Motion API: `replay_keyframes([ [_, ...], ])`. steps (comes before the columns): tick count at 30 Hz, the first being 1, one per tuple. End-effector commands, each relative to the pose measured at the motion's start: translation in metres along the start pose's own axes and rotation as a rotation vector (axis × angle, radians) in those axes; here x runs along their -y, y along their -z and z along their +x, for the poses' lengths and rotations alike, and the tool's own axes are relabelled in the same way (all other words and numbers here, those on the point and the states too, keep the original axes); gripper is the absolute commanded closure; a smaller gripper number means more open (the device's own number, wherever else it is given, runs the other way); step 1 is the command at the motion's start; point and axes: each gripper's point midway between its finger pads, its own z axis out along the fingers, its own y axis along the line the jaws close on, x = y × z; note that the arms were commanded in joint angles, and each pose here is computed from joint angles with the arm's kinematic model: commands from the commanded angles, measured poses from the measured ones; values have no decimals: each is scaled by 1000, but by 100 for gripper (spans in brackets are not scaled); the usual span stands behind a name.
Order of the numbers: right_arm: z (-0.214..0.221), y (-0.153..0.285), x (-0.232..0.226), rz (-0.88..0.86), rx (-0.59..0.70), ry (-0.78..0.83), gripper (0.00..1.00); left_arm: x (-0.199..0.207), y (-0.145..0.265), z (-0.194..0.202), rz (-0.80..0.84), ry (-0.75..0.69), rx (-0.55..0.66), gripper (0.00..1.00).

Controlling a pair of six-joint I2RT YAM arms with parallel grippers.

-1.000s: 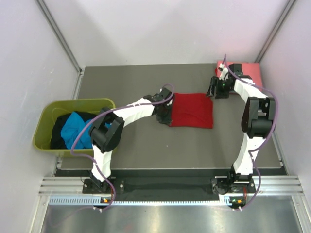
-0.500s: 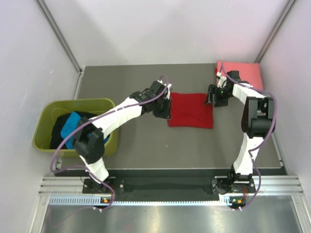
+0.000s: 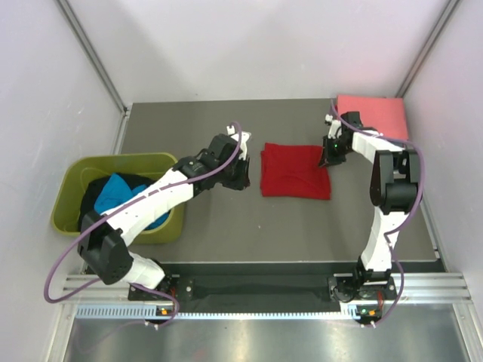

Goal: Fold and stack the t-shirts
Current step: Neatly place the folded tshirt to the corner

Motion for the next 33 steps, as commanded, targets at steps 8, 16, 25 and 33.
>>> replay_keyframes([
  [8, -90, 101, -22, 97, 308, 125, 100, 3, 6, -12, 19, -24, 62, 74],
  [16, -115, 133, -17, 182, 340, 168, 100, 0, 5, -12, 3, -33, 53, 74],
  [25, -168, 166, 2, 323, 406, 215, 100, -6, 3, -8, -25, -38, 43, 74],
  [33, -197, 193, 35, 361, 468, 188, 100, -8, 2, -7, -35, -46, 38, 74],
])
